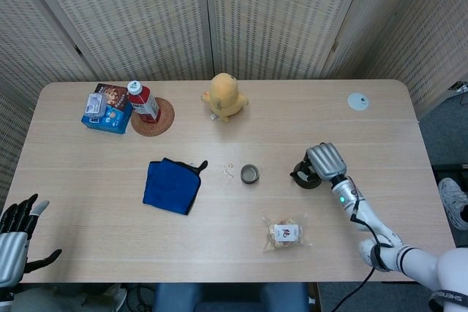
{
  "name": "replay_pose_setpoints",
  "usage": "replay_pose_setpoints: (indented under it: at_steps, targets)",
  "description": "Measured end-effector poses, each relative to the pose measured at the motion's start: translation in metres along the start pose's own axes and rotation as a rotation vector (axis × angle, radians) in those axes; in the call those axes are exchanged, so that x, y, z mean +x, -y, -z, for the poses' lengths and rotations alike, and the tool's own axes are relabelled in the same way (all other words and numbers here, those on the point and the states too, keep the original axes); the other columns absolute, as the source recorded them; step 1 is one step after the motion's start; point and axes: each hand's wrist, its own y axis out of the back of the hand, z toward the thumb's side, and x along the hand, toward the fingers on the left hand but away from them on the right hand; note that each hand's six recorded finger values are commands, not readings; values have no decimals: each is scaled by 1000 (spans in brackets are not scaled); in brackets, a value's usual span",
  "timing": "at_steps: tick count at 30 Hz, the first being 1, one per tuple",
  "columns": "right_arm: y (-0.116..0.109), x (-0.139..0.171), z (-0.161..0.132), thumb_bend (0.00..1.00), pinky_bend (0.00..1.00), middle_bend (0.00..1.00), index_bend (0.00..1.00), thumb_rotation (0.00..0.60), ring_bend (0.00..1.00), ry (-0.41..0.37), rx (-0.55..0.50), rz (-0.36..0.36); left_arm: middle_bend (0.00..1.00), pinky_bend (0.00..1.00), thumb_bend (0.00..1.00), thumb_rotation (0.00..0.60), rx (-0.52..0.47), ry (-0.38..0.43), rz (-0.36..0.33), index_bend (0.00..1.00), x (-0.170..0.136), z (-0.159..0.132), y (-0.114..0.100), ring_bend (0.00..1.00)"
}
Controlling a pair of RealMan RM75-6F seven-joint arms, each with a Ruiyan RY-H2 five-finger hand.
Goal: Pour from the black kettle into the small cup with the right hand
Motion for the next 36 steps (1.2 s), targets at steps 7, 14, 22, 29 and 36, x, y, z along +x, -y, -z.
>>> replay_pose_setpoints:
  at_steps: [7, 14, 22, 29, 36]
  targets:
    - [4, 1, 1, 221, 467, 907, 948, 470, 860, 5, 25, -16, 0, 0, 98, 600, -1, -2, -1, 109, 0, 1, 0, 26]
    - [2, 3, -2, 61, 404, 754, 806, 473, 687, 1, 29, -24, 0, 0, 98, 600, -2, -1, -2, 109, -1, 1, 0, 26]
    - [-4, 7, -3, 0, 378, 632, 710, 473, 572, -4, 35, -20, 0, 0, 98, 600, -2, -1, -2, 109, -1, 1, 0, 26]
    - [-11, 10, -5, 0, 348, 487, 529, 472, 413, -6, 31, -16, 0, 0, 98, 600, -2, 0, -4, 109, 0, 1, -1, 26]
    - [-21, 14, -6, 0, 257, 331, 313, 474, 261, -7, 22, -5, 0, 0, 98, 600, -1, 5, -7, 109, 1, 0, -3, 26]
